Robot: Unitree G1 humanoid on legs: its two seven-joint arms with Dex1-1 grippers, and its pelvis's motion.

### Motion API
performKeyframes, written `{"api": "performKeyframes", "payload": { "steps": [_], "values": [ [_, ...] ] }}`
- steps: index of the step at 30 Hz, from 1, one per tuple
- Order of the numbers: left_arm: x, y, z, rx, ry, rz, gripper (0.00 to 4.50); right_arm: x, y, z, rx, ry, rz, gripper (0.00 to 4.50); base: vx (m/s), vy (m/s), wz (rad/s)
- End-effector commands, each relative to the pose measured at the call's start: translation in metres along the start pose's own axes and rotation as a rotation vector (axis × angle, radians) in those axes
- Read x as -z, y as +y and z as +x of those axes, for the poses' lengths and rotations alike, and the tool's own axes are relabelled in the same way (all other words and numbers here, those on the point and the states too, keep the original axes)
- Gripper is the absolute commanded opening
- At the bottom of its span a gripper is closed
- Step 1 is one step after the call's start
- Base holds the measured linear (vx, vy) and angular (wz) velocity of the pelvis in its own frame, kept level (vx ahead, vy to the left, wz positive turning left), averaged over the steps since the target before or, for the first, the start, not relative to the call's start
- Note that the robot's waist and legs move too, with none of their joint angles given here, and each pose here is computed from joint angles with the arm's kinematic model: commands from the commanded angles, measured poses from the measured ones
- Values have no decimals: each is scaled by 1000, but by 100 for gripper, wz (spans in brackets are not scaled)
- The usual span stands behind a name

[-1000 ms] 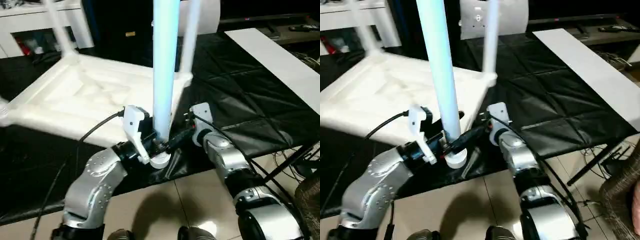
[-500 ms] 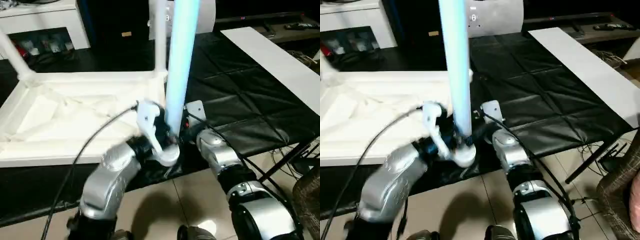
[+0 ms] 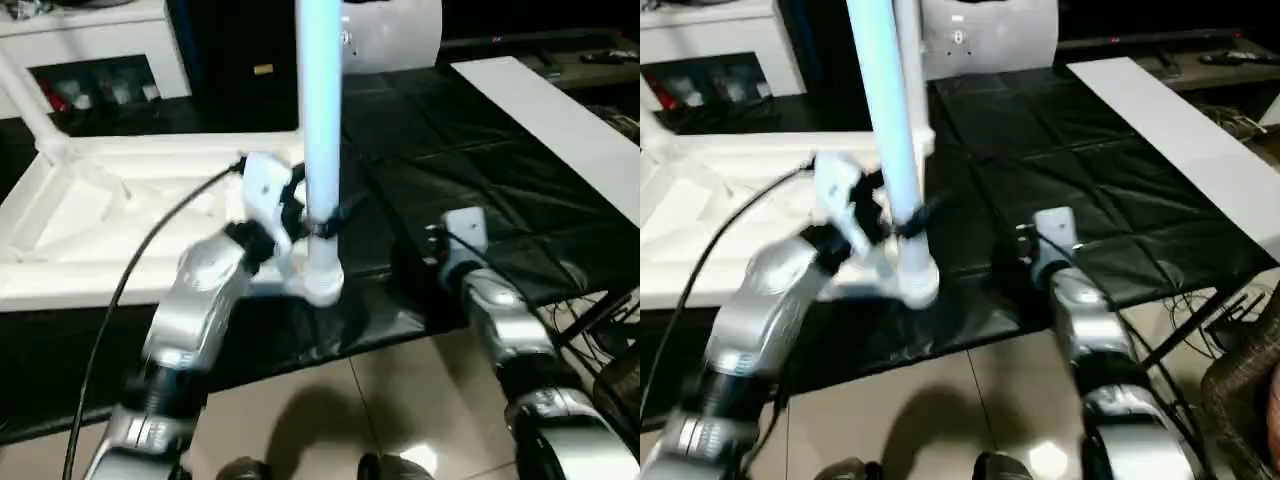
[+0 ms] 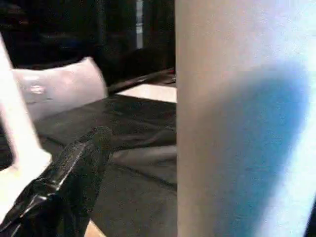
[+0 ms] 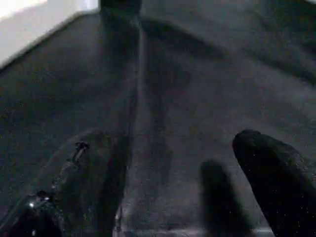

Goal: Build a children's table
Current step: Rotate table base

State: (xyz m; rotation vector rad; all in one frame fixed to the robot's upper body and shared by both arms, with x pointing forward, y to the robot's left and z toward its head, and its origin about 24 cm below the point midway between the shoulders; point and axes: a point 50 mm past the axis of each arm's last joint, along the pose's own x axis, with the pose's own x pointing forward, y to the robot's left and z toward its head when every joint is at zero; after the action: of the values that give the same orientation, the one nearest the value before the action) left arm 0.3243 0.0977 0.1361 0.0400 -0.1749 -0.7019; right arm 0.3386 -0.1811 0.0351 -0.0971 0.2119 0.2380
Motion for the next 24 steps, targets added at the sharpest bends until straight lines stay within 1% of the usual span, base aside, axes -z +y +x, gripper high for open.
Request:
{"api": "performKeyframes", "payload": {
  "steps": [1,3,4,6,7,10,12,13,15,16,17,18,20,21,22,24],
  "values": [
    [4,0,-7,-35,-21,-80,445,-11,5,-10,-62,-50,4,450,0,0,0],
    [4,-7,-12,-16,-38,-117,445,-14,8,-15,-78,-71,11,450,0,0,0],
    [8,-15,-22,-9,-52,-160,445,-19,12,-22,-98,-98,20,450,0,0,0],
    [10,-20,-28,-10,-60,-186,445,-23,15,-27,-111,-116,26,450,0,0,0],
    [13,-26,-38,-31,-63,-221,445,-28,21,-35,-142,-141,38,450,0,0,0],
    [20,-32,-60,-110,-51,-249,445,-35,35,-52,-199,-174,53,450,0,0,0],
    [28,-34,-76,-181,1,-293,445,-38,44,-64,-228,-186,76,450,0,0,0],
    [30,-35,-85,-212,22,-304,445,-39,49,-69,-242,-178,95,450,0,0,0],
    [32,-36,-96,-254,40,-307,445,-38,55,-76,-258,-161,118,450,0,0,0],
    [32,-37,-108,-305,50,-294,445,-37,62,-84,-272,-143,127,450,0,0,0],
    [32,-38,-114,-341,66,-285,445,-35,67,-89,-286,-129,131,450,0,0,0],
    [32,-38,-114,-341,66,-285,445,-35,67,-89,-286,-129,131,450,0,0,0],
    [31,-36,-125,-425,87,-248,445,-33,74,-99,-295,-118,148,450,0,0,0],
    [31,-36,-125,-434,87,-245,445,-33,74,-99,-294,-117,150,450,0,0,0],
    [30,-32,-131,-516,98,-227,445,-32,76,-104,-283,-113,171,450,0,0,0],
    [29,-31,-133,-563,105,-222,445,-33,76,-107,-267,-111,177,450,0,0,0]
  ]
}}
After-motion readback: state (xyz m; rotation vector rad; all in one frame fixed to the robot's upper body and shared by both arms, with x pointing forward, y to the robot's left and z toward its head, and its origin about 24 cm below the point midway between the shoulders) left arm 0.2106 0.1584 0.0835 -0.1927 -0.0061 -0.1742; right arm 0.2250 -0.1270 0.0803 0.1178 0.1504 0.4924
